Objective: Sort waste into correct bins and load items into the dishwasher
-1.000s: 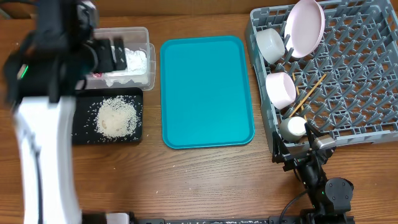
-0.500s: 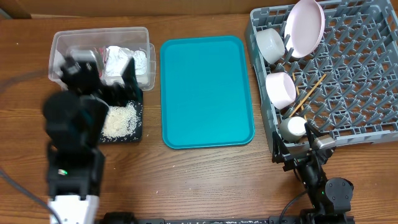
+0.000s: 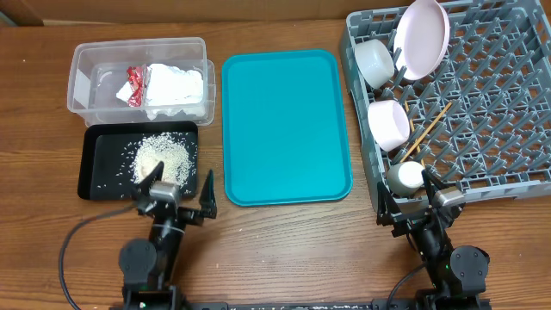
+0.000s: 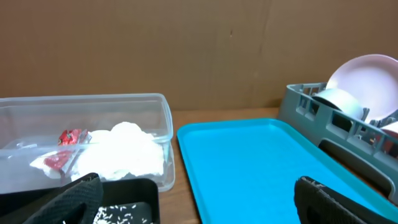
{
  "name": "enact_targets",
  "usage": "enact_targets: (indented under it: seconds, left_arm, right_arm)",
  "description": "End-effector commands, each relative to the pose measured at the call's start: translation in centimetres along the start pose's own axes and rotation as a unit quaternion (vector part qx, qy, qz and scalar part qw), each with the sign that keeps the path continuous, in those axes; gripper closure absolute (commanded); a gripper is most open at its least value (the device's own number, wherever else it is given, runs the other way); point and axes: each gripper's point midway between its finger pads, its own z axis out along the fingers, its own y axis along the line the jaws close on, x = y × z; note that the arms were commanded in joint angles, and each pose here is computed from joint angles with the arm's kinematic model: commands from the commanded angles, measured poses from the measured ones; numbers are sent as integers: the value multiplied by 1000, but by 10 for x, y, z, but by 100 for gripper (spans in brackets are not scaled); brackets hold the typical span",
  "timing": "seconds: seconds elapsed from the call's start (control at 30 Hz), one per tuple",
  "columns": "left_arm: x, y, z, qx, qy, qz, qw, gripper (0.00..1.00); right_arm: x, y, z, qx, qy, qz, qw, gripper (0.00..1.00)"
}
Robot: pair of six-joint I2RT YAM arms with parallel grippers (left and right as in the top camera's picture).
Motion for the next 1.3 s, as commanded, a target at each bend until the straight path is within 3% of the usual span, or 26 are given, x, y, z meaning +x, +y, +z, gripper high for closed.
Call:
enact_targets:
  seconds: [0.0,0.3,0.5,1.27]
  left_arm:
    - [9,-3,-7,3,3,13,1000,0]
    - [41,1,-18,-9,65,13,998,0]
    - [24,5,-22,-25,27,20,999,0]
    - [26,5,-22,-25,32,19,999,0]
  right_arm:
    - [2,1,0,-3,-2,3,1000,0]
    - [2,1,0,-3,-2,3,1000,0]
    - [2,1,0,-3,-2,3,1000,0]
    - [2,1,0,-3,-2,3,1000,0]
